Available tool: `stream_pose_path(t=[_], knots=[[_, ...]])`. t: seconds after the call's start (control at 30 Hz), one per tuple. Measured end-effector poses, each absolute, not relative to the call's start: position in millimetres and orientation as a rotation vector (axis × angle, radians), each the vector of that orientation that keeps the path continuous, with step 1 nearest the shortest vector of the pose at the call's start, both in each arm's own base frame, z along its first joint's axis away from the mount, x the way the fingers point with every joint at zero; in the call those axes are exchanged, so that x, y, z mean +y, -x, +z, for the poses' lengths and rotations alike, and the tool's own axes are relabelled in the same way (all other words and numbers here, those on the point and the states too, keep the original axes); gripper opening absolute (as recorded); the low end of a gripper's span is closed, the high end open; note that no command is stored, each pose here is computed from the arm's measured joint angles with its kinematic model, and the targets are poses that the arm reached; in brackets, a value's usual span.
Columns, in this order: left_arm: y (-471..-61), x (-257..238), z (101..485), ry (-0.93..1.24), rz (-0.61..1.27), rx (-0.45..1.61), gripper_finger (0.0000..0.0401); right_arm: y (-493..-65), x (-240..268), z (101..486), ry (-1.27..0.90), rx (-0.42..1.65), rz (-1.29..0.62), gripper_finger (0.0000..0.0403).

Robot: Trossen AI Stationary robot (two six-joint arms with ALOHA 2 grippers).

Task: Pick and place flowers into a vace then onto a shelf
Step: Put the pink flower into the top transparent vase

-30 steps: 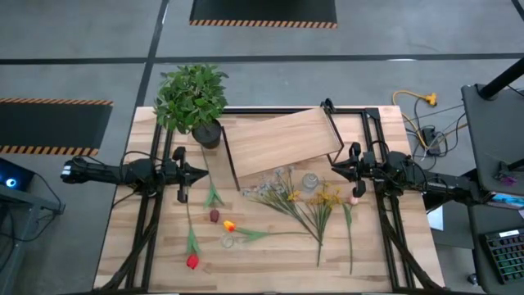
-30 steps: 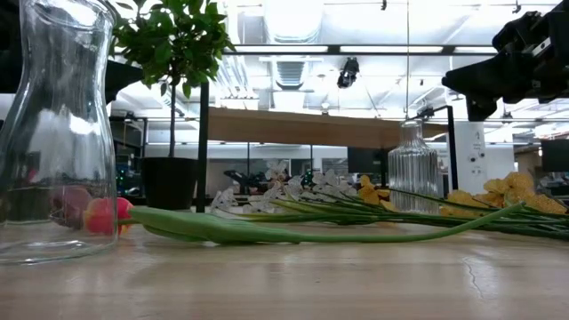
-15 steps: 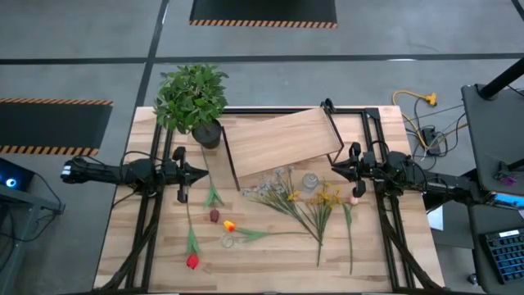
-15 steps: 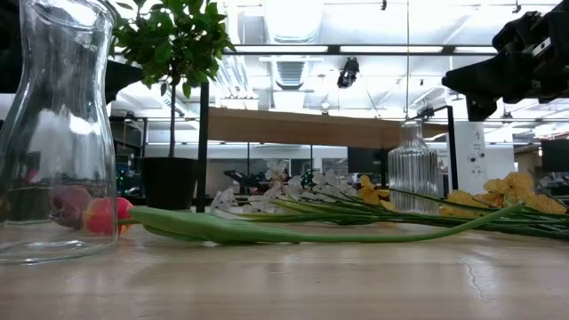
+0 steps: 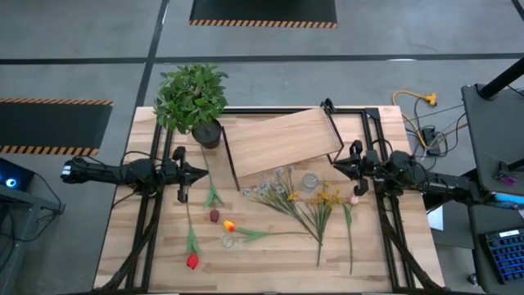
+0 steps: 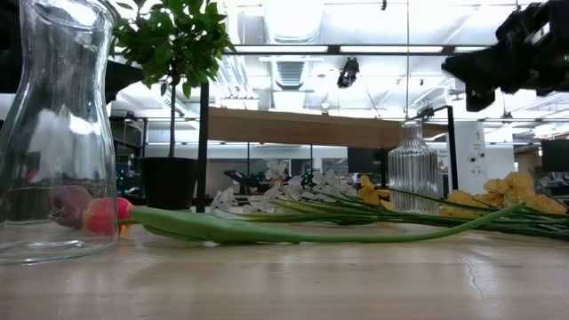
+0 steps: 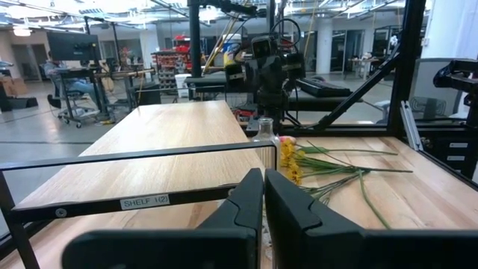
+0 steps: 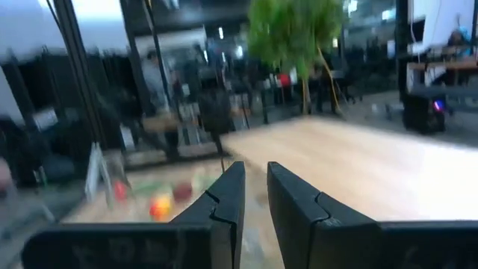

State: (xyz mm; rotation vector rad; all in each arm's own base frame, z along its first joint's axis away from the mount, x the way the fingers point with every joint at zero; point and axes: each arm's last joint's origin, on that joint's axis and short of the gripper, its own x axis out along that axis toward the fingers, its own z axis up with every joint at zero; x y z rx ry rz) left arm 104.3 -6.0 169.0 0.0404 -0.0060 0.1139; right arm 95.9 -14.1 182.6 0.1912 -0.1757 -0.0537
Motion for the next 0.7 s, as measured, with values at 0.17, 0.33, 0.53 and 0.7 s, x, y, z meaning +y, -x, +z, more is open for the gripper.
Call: stream_pose_path(t=[0.17, 0.33, 0.53, 0.7], knots=[[-104, -6, 170, -0.04, 0.119, -0.012, 0.0, -95, -14, 202, -0.242, -0.312, -0.041, 0.0075], [-104, -6, 167, -0.046, 0.118, 0.018, 0.0, -102, -20, 216, -0.283, -0.199, -0.2, 0.0122], [-104, -6, 166, -0.049, 0.118, 0.034, 0.0, -120, -21, 239, -0.417, -0.026, -0.214, 0.0171], [-104, -6, 168, -0.048, 0.118, 0.026, 0.0, -137, -16, 249, -0.549, 0.206, -0.254, 0.0174]])
